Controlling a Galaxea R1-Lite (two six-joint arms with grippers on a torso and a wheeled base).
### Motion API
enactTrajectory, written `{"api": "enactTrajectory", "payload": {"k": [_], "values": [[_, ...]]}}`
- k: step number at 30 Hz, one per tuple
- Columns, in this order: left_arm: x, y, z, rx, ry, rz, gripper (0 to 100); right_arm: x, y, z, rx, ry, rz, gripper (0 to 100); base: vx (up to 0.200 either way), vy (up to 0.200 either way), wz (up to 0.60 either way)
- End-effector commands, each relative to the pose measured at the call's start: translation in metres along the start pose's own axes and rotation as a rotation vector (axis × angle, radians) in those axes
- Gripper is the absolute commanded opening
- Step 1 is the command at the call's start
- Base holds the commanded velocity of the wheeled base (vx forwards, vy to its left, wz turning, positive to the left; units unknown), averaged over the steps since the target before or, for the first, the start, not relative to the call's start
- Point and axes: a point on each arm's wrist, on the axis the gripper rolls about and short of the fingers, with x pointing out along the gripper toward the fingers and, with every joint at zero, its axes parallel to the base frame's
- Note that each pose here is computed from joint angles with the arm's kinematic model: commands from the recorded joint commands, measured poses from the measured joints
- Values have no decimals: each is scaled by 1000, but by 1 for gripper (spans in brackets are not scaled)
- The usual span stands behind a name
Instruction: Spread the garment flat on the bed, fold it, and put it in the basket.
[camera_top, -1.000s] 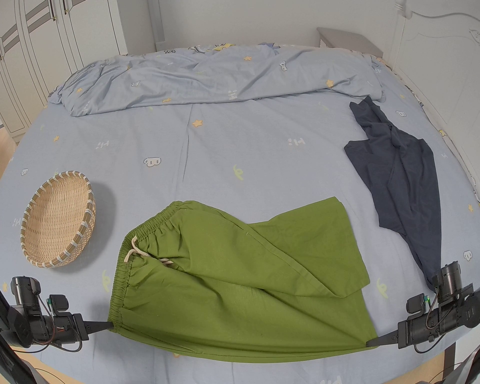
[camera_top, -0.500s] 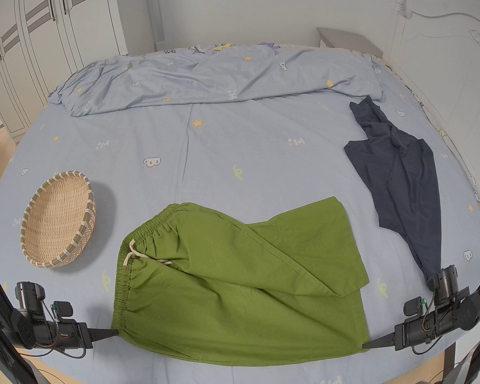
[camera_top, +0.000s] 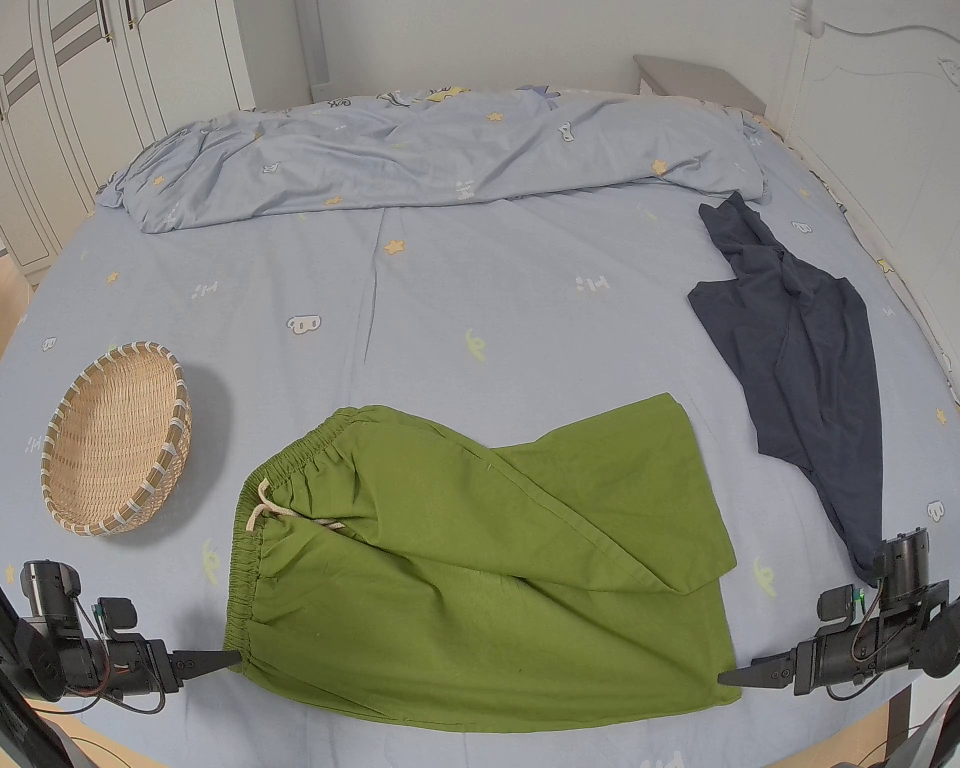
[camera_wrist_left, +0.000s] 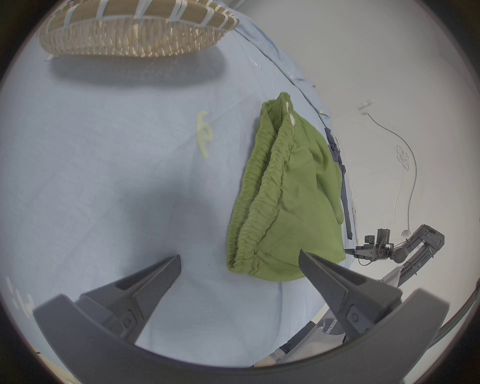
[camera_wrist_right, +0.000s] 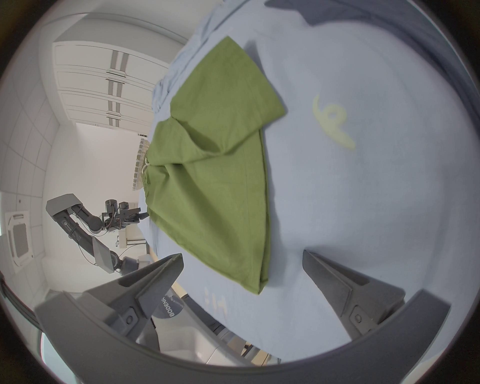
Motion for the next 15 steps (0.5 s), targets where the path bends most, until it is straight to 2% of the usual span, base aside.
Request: {"api": "enactTrajectory", "payload": {"k": [1, 3, 4, 6, 7, 8, 10, 12, 14, 15], "values": [[-13, -15, 14, 74, -106, -3, 100, -18, 9, 6, -77, -158, -48, 100, 0, 0, 0], [-17, -20, 21, 86, -135, -6, 100, -21, 11, 10, -91, -188, -59, 100, 0, 0, 0], [-20, -30, 37, 106, -187, -27, 100, -26, 16, 21, -112, -249, -71, 100, 0, 0, 0], [-17, -48, 57, 142, -219, -72, 100, -30, 21, 35, -130, -304, -82, 100, 0, 0, 0], [-16, -50, 60, 146, -225, -74, 100, -30, 21, 37, -134, -311, -86, 100, 0, 0, 0], [-14, -61, 80, 162, -266, -69, 100, -33, 24, 51, -153, -351, -115, 100, 0, 0, 0], [-9, -71, 100, 184, -293, -53, 100, -35, 27, 67, -167, -386, -144, 100, 0, 0, 0], [0, -90, 125, 208, -298, -36, 100, -40, 33, 92, -178, -421, -173, 100, 0, 0, 0], [8, -97, 141, 198, -280, -25, 100, -43, 37, 104, -178, -422, -170, 100, 0, 0, 0], [18, -104, 158, 178, -258, -34, 100, -45, 42, 115, -183, -417, -162, 100, 0, 0, 0]]}}
